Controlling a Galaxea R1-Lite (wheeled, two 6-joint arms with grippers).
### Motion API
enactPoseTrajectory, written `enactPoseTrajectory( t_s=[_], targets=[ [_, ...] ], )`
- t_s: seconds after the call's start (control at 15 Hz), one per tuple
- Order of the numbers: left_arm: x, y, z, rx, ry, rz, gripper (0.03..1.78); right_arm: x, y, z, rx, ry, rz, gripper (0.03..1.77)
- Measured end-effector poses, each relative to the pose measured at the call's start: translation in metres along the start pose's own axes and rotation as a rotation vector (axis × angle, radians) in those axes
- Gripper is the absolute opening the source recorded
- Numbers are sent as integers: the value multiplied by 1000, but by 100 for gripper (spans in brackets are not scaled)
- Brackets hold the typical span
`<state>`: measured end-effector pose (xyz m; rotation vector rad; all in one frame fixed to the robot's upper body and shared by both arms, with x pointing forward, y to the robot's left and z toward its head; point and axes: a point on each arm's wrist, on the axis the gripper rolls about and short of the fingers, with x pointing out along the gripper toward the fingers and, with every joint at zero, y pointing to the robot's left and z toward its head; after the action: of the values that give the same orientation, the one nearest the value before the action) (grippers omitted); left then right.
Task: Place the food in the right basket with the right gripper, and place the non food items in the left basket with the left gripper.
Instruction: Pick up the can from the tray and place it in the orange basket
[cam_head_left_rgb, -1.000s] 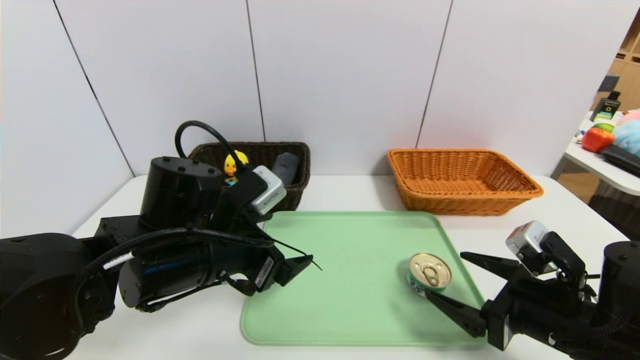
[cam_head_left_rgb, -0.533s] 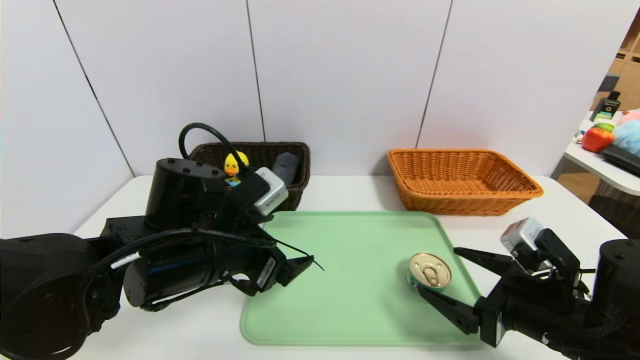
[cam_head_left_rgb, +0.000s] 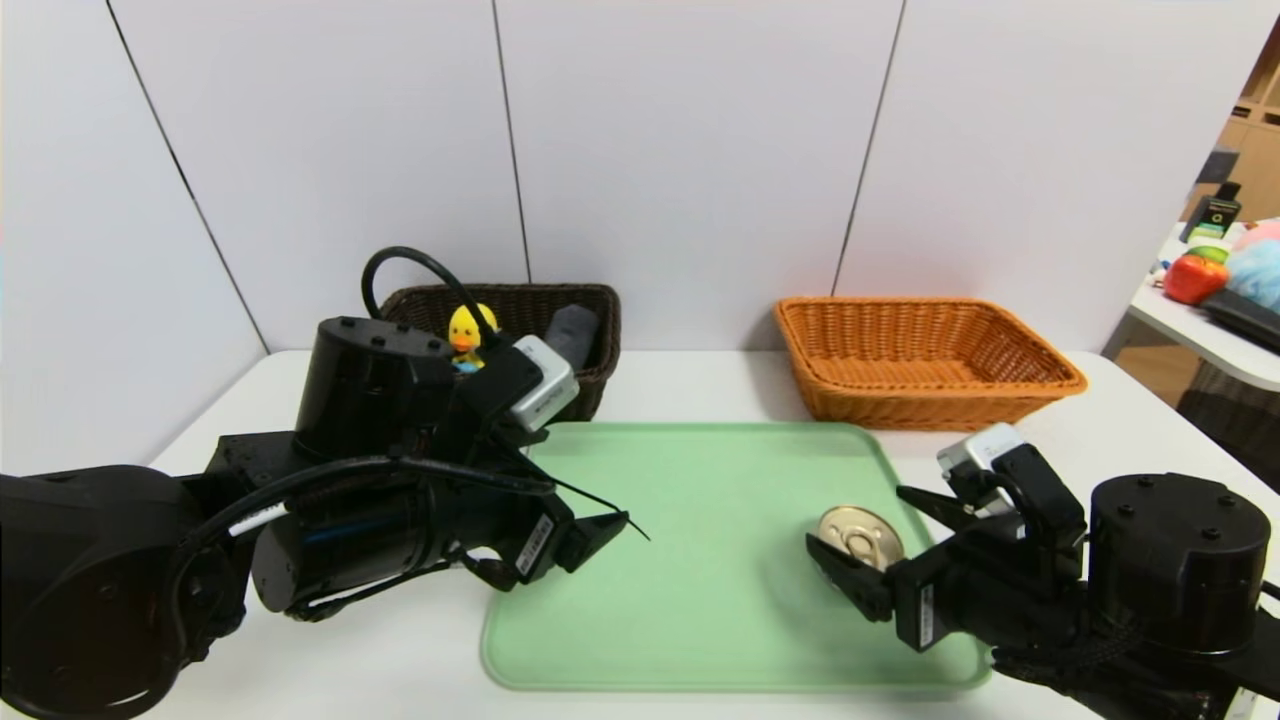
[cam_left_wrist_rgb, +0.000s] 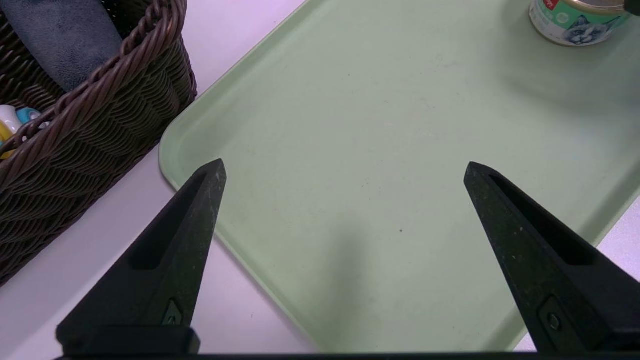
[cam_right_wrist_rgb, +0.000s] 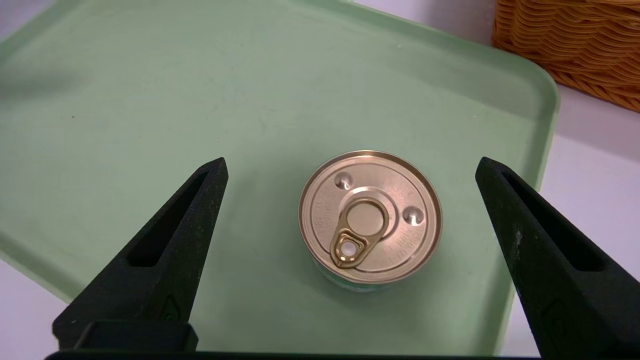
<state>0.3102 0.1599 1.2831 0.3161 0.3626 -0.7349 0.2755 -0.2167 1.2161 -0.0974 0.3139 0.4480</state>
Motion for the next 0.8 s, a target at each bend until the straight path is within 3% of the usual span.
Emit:
enactPoseTrajectory(
  t_s=[0.8],
  targets=[
    [0,0,-1,-1,2,0,169,6,1,-23,89,93,-54,171]
  ],
)
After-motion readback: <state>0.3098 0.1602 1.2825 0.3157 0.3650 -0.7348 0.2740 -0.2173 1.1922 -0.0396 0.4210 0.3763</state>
